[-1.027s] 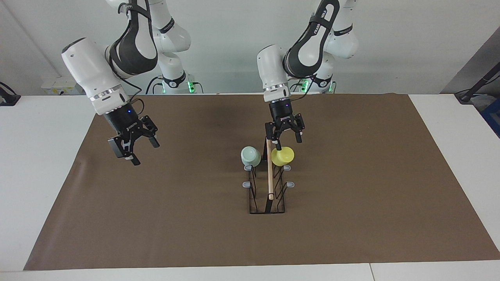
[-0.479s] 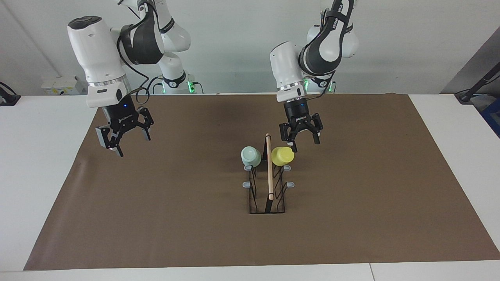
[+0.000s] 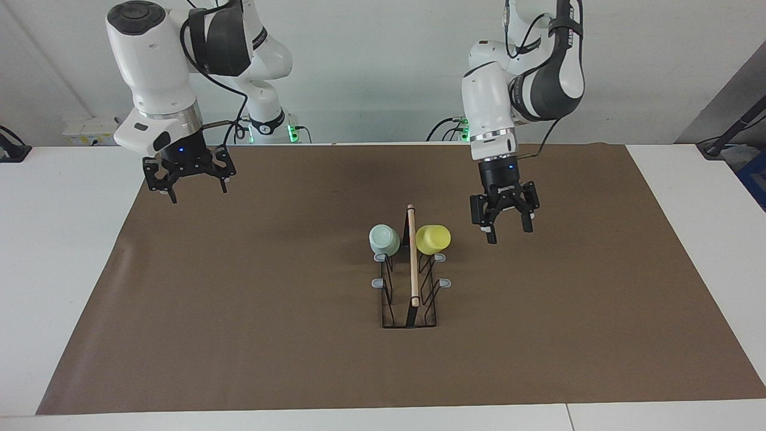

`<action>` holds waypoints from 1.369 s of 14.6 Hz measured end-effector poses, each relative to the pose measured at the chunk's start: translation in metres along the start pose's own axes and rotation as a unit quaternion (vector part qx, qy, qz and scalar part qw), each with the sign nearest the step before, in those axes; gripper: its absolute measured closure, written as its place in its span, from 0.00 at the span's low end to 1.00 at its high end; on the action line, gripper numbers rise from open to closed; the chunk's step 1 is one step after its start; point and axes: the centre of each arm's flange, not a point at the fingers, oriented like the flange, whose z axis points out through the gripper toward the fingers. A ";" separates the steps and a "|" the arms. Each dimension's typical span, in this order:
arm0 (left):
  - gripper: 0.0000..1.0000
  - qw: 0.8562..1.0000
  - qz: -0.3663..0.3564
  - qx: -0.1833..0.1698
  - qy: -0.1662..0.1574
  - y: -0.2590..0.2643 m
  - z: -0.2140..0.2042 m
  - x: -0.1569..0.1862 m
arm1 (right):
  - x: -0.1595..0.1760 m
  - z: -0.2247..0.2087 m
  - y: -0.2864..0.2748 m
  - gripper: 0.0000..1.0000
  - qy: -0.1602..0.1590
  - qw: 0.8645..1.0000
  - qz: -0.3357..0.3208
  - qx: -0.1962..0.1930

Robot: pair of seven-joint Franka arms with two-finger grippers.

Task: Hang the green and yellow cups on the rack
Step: 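Release the yellow cup and withdraw the left gripper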

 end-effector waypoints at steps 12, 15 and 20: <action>0.00 0.960 0.156 -0.075 -0.221 -0.102 -0.006 0.150 | -0.051 -0.045 0.062 0.00 -0.085 0.980 0.171 0.054; 0.00 0.939 0.192 -0.074 -0.275 -0.150 -0.008 0.163 | -0.058 -0.033 0.062 0.00 -0.096 0.980 0.165 0.050; 0.00 0.904 0.211 -0.070 -0.364 -0.198 -0.038 0.157 | -0.057 -0.034 0.058 0.00 -0.093 0.982 0.160 0.047</action>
